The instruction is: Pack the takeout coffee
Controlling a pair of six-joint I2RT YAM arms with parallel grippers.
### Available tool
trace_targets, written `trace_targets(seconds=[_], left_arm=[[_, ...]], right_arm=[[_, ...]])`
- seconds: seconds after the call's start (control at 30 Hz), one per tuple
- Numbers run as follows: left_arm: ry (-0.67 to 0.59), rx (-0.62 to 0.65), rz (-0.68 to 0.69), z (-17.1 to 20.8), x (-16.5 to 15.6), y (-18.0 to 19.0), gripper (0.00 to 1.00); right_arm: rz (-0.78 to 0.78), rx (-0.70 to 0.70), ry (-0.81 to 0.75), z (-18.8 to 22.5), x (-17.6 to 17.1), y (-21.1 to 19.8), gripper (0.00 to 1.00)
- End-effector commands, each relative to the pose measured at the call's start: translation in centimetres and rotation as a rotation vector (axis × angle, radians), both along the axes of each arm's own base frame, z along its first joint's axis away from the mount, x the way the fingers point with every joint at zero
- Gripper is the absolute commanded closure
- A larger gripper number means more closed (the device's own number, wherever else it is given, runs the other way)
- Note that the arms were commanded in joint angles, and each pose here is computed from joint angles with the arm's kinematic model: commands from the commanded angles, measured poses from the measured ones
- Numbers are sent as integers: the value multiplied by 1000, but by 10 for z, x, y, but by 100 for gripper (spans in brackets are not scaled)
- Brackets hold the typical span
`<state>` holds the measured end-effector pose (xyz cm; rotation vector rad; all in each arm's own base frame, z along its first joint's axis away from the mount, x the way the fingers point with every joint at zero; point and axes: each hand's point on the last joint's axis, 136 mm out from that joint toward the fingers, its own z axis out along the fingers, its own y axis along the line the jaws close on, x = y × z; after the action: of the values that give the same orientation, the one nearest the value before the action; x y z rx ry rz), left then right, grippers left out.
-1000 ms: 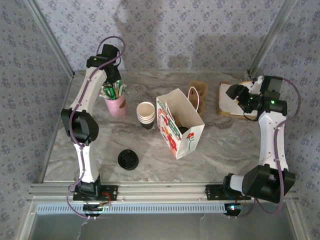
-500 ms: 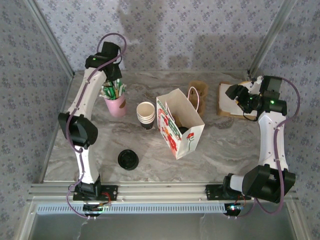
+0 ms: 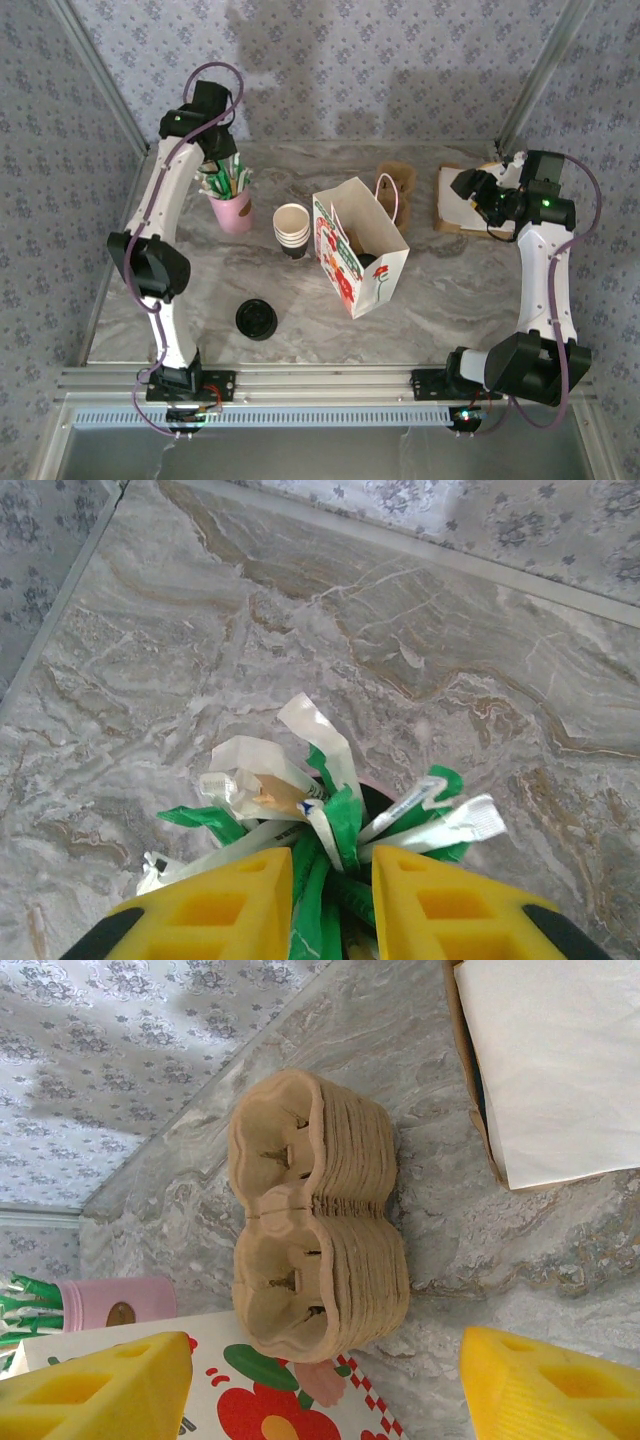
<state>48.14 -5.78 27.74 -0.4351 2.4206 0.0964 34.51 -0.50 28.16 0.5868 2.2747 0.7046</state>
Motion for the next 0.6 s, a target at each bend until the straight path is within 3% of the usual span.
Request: trace_targets(seconds=[0.0, 0.43, 0.57], left_arm=[[37, -28, 17, -20, 6, 2, 71], [77, -45, 1, -43, 16, -4, 72], [66, -50, 1, -42, 18, -5, 83]], right_arm=[[22, -18, -22, 11, -2, 3, 28], [21, -18, -8, 2, 0, 2, 28], [20, -20, -6, 1, 0, 2, 28]])
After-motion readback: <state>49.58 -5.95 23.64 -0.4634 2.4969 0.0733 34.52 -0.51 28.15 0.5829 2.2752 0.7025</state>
